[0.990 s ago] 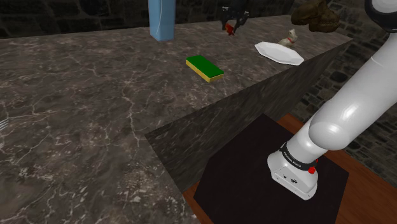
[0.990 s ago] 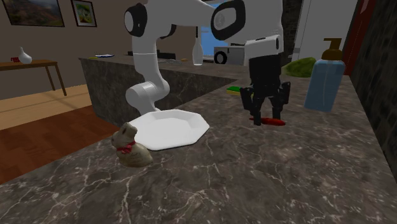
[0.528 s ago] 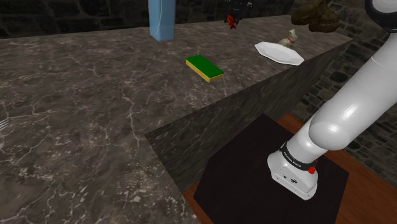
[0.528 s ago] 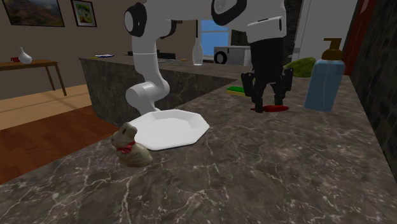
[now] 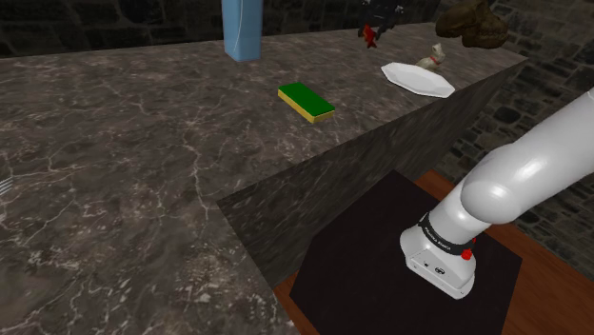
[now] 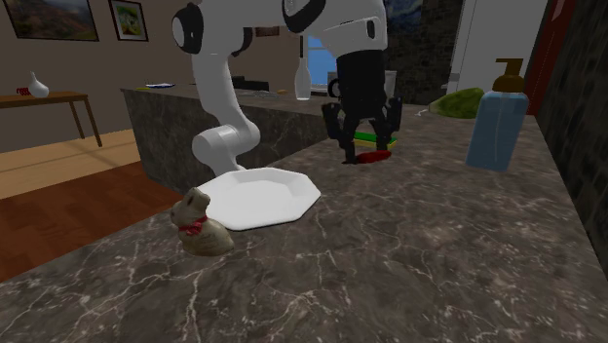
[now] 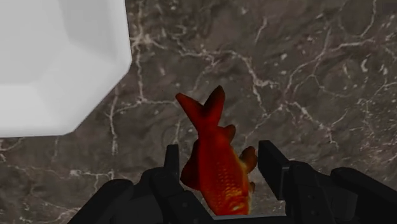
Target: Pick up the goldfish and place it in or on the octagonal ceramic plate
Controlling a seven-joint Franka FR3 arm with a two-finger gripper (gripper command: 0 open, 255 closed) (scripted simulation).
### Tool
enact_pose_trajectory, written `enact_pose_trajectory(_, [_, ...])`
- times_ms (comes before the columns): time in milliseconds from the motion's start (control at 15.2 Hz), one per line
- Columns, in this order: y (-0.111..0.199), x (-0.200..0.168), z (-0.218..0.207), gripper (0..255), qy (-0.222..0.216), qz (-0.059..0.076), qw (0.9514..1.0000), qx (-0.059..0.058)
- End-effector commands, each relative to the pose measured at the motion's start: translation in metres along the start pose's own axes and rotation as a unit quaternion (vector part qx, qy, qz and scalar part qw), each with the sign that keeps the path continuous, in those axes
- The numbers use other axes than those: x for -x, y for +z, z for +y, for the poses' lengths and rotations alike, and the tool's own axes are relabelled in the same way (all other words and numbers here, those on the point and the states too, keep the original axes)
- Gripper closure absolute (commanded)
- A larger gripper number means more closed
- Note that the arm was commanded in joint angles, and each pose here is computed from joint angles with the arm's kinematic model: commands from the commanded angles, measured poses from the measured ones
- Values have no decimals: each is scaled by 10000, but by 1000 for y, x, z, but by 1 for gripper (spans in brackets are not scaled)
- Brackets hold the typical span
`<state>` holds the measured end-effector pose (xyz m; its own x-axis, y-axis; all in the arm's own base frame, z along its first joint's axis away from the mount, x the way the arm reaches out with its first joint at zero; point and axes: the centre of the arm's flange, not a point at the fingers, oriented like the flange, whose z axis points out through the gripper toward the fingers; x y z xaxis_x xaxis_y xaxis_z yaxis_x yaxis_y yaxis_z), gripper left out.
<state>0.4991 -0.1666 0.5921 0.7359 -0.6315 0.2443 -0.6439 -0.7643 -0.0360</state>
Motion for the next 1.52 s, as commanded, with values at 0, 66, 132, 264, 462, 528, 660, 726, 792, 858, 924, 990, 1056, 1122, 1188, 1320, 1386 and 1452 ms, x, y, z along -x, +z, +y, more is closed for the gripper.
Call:
enact_pose_trajectory(0, [-2, 13, 25, 255, -3, -2, 10000, -2])
enact_pose_trajectory(66, [-4, 19, 36, 255, -3, -2, 10000, -2])
enact_pose_trajectory(132, [-6, 25, 48, 255, -3, -2, 10000, -2])
enact_pose_trajectory(264, [-10, 37, 71, 255, -3, -2, 10000, -2])
enact_pose_trajectory(462, [-17, 54, 106, 255, -3, -2, 10000, -2])
enact_pose_trajectory(528, [-19, 60, 118, 255, -3, -2, 10000, -2])
enact_pose_trajectory(660, [-23, 72, 141, 255, -3, -2, 10000, -2])
enact_pose_trajectory(726, [-25, 78, 153, 255, -3, -2, 10000, -2])
enact_pose_trajectory(792, [-27, 83, 164, 255, -3, -2, 10000, -2])
enact_pose_trajectory(858, [-30, 90, 178, 255, -3, -2, 10000, -2])
enact_pose_trajectory(924, [-25, 92, 179, 255, -3, -2, 10000, -2])
enact_pose_trajectory(990, [-20, 93, 179, 255, -3, -2, 10000, -2])
enact_pose_trajectory(1056, [-15, 94, 179, 255, -3, -2, 10000, -2])
enact_pose_trajectory(1122, [-9, 96, 179, 255, -3, -2, 10000, -2])
enact_pose_trajectory(1188, [-4, 97, 179, 255, -3, -2, 10000, -2])
enact_pose_trajectory(1320, [6, 100, 180, 255, -3, -2, 10000, -2])
enact_pose_trajectory(1386, [11, 101, 180, 255, -3, -2, 10000, -2])
enact_pose_trajectory(1452, [16, 102, 180, 255, -3, -2, 10000, -2])
